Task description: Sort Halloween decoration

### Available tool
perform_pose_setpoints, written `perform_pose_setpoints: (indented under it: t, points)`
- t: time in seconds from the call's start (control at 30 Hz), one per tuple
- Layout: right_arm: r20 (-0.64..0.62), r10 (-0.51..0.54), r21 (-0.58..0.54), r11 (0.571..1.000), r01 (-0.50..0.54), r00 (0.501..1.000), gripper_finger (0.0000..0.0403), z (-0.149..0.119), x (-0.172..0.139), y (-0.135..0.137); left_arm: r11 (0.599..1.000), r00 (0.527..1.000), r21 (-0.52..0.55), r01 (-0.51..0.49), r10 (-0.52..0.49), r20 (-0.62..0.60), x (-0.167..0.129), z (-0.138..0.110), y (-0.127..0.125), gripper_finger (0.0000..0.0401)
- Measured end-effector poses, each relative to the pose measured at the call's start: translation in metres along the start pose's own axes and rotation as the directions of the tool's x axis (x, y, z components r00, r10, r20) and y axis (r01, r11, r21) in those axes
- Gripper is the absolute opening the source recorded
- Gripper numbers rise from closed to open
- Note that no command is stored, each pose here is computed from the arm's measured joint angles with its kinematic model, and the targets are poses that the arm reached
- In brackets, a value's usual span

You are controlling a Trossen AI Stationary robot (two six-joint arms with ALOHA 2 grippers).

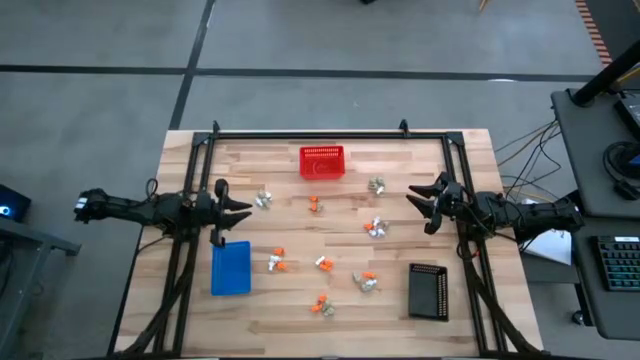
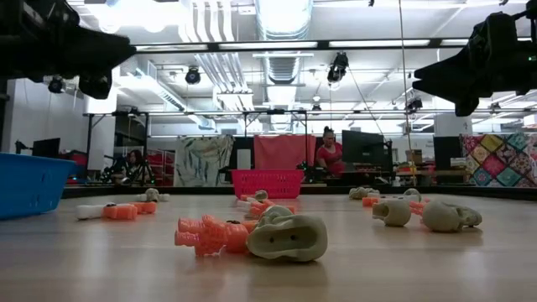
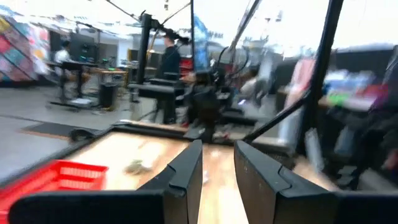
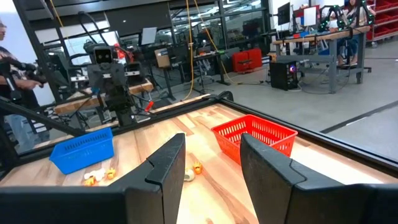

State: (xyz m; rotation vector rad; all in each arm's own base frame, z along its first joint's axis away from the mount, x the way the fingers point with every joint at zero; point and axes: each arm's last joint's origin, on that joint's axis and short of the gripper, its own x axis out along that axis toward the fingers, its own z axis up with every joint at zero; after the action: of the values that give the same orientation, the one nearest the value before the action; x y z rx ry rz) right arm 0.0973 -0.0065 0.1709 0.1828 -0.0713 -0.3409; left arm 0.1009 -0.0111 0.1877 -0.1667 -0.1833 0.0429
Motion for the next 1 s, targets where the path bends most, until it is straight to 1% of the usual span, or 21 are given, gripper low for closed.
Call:
perform_pose_setpoints:
  t: [0.07,0.13,0.23,0.3,0.6,0.67,0.77,0.83,0.9,1.0]
  points:
    - [0.001,0.000,0.028,1.000,0.000,1.000,0.0144,0.000,0.000,0.000,1.000,1.000,-0.016,0.023,-0.022,0.019,0.000,0.002,-0.001,0.0075]
    - [0.003,0.002,0.112,0.994,-0.002,1.000,0.0144,0.000,0.000,0.000,0.999,0.997,-0.032,0.041,-0.039,0.059,0.000,0.004,-0.001,0.0075]
    - [0.009,0.004,0.291,0.957,-0.007,1.000,0.0144,0.001,0.000,0.000,0.995,0.993,-0.077,0.059,-0.050,0.108,0.002,0.009,-0.003,0.0075]
    - [0.027,0.005,0.355,0.935,-0.014,1.000,0.0144,0.003,0.000,0.000,0.993,0.988,-0.099,0.069,-0.054,0.143,0.003,0.012,-0.003,0.0075]
    - [0.021,0.003,0.347,0.938,-0.010,1.000,0.0144,0.002,0.000,0.000,0.990,0.982,-0.123,0.072,-0.050,0.180,0.021,0.014,-0.008,0.0075]
    - [0.021,0.003,0.347,0.938,-0.010,1.000,0.0144,0.002,0.000,0.000,0.991,0.987,-0.119,0.066,-0.047,0.155,0.029,0.013,-0.010,0.0075]
    - [0.020,0.003,0.352,0.936,-0.010,1.000,0.0144,0.002,0.000,0.000,0.993,0.996,-0.106,0.048,-0.039,0.083,0.044,0.011,-0.013,0.0075]
    - [0.021,0.002,0.401,0.916,-0.010,1.000,0.0144,0.002,0.000,0.000,0.995,0.999,-0.098,0.034,-0.030,0.039,0.054,0.011,-0.015,0.0075]
    - [0.030,-0.024,0.479,0.878,0.006,0.999,0.0144,0.003,0.000,0.000,0.996,1.000,-0.094,0.005,-0.004,0.011,0.065,0.012,-0.017,0.0075]
    - [0.028,-0.035,0.527,0.850,0.015,0.999,0.0144,0.002,0.000,-0.001,0.994,0.999,-0.113,-0.010,0.005,-0.038,0.083,0.011,-0.021,0.0075]
